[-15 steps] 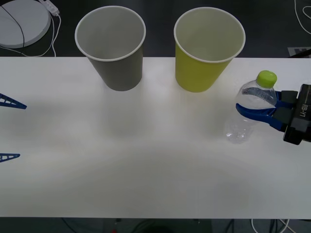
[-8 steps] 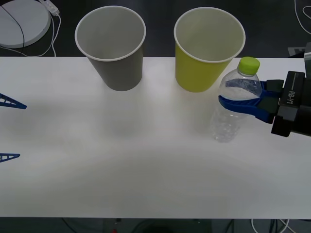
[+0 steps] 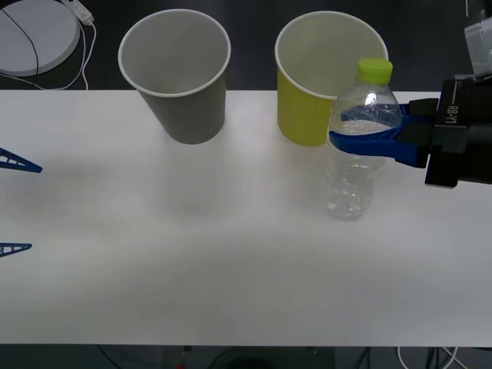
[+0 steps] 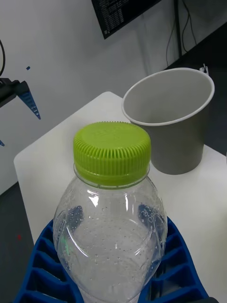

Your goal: Put the can into the green bin and the plastic bottle into the gray bin

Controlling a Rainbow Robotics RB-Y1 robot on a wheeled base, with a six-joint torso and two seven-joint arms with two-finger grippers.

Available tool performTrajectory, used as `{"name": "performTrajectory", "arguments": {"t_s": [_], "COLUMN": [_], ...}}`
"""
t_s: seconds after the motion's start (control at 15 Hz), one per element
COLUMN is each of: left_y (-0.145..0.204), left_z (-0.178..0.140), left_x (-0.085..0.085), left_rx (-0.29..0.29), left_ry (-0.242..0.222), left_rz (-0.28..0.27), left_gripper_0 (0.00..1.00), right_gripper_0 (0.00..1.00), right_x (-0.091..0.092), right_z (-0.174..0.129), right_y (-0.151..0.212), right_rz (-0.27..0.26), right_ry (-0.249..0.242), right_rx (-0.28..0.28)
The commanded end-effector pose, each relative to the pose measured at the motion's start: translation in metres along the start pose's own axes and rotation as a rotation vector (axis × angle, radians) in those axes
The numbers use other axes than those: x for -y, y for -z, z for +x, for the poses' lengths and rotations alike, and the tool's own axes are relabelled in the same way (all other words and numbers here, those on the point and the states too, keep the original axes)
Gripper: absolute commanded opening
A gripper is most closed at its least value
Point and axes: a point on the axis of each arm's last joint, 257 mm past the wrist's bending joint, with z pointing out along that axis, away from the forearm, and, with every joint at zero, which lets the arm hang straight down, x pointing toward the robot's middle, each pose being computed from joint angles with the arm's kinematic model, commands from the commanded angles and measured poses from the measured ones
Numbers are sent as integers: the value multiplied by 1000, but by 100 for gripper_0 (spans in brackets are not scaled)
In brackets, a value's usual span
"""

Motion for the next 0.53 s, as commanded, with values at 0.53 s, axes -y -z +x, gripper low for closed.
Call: {"name": "performTrajectory", "arguments": {"t_s": [0.53], "left_y": [0], "left_z": [0], "left_x": [0], "left_rx": [0], "left_ry": [0], "left_rz": [0], "left_gripper_0": [100], "right_gripper_0": [0], "right_x": [-2], "right_z": [-42], "right_y": [-41], "right_rz": [-58], "right_ry": [36], "right_rx": [-47]}}
